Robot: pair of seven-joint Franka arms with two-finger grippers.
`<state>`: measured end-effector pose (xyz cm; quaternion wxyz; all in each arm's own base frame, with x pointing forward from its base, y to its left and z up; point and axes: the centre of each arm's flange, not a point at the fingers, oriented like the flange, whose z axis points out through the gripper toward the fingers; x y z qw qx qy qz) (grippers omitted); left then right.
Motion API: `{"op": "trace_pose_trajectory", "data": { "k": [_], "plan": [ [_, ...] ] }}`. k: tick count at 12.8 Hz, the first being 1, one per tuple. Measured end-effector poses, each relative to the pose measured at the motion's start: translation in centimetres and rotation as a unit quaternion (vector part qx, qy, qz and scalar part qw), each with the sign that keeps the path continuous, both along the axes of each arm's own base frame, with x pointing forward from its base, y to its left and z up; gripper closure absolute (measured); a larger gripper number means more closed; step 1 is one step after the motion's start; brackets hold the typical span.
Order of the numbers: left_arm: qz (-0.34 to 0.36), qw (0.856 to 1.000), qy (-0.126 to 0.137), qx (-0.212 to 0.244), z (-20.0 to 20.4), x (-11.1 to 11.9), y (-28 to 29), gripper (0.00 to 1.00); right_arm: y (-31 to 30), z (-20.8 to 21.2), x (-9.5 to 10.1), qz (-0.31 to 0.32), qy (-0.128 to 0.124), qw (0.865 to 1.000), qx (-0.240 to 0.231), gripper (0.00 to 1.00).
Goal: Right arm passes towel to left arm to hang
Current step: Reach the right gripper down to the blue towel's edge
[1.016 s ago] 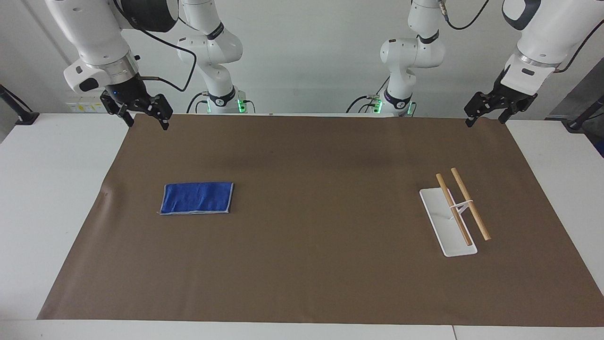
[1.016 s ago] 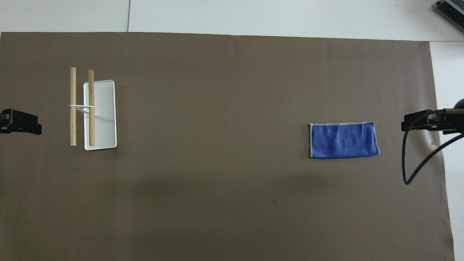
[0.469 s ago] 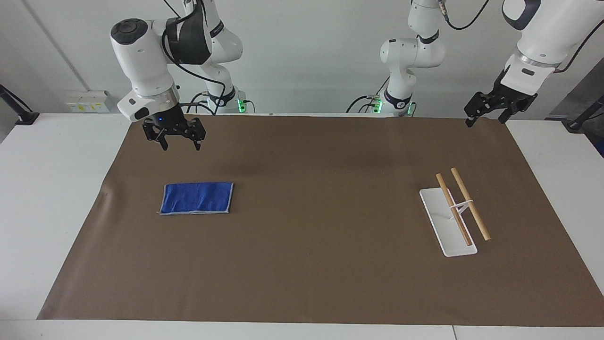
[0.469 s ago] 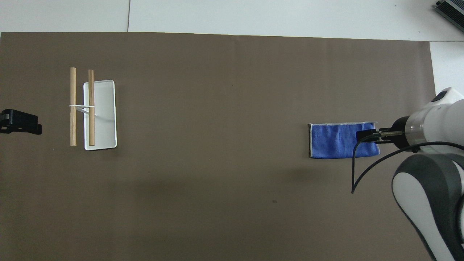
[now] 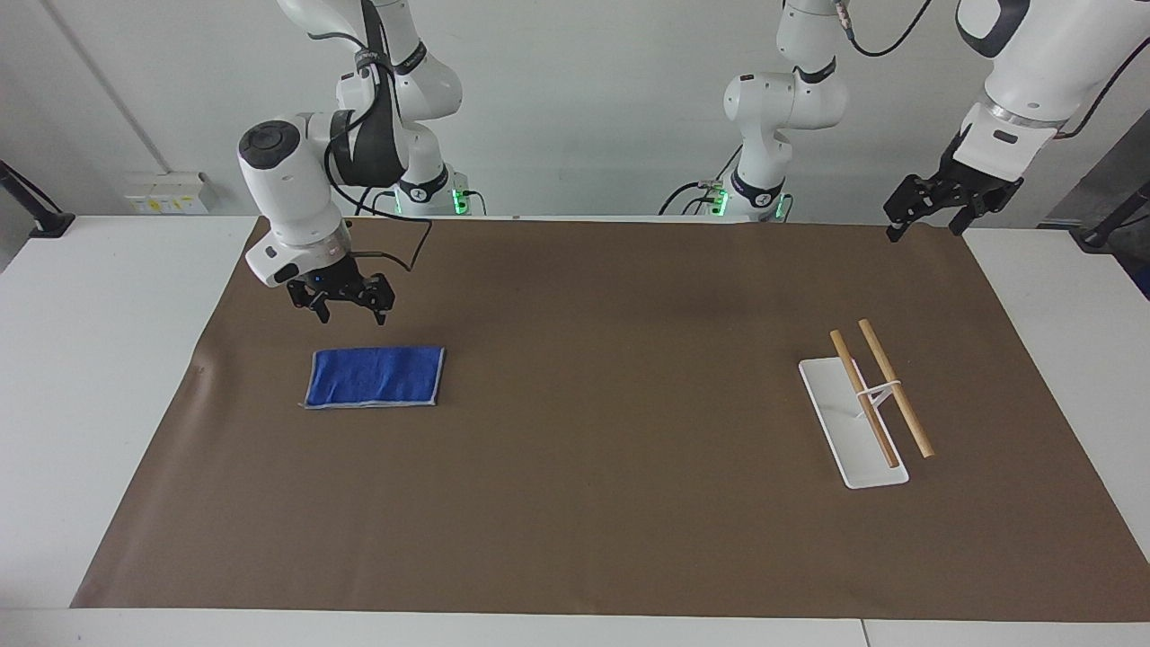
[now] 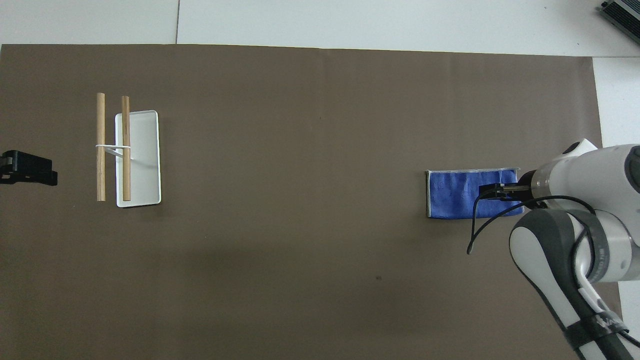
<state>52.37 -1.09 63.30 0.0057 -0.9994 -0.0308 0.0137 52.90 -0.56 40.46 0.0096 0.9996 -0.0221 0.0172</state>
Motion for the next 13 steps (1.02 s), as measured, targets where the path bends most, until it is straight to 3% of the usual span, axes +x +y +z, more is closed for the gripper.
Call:
{"op": "trace_pose_trajectory", "data": {
  "k": [4,9,13],
  "plan": [
    [0.000,1.000,0.000,0.000,0.0,0.0,0.0,0.00,-2.3,-3.8,1.2,-0.006,0.003,1.000,0.007,0.00],
    [0.000,1.000,0.000,0.000,0.0,0.0,0.0,0.00,-2.9,-6.2,2.3,-0.005,-0.019,1.000,0.012,0.00],
    [0.000,1.000,0.000,0.000,0.0,0.0,0.0,0.00,-2.6,-8.8,2.5,0.016,-0.011,1.000,0.007,0.00]
  ]
}}
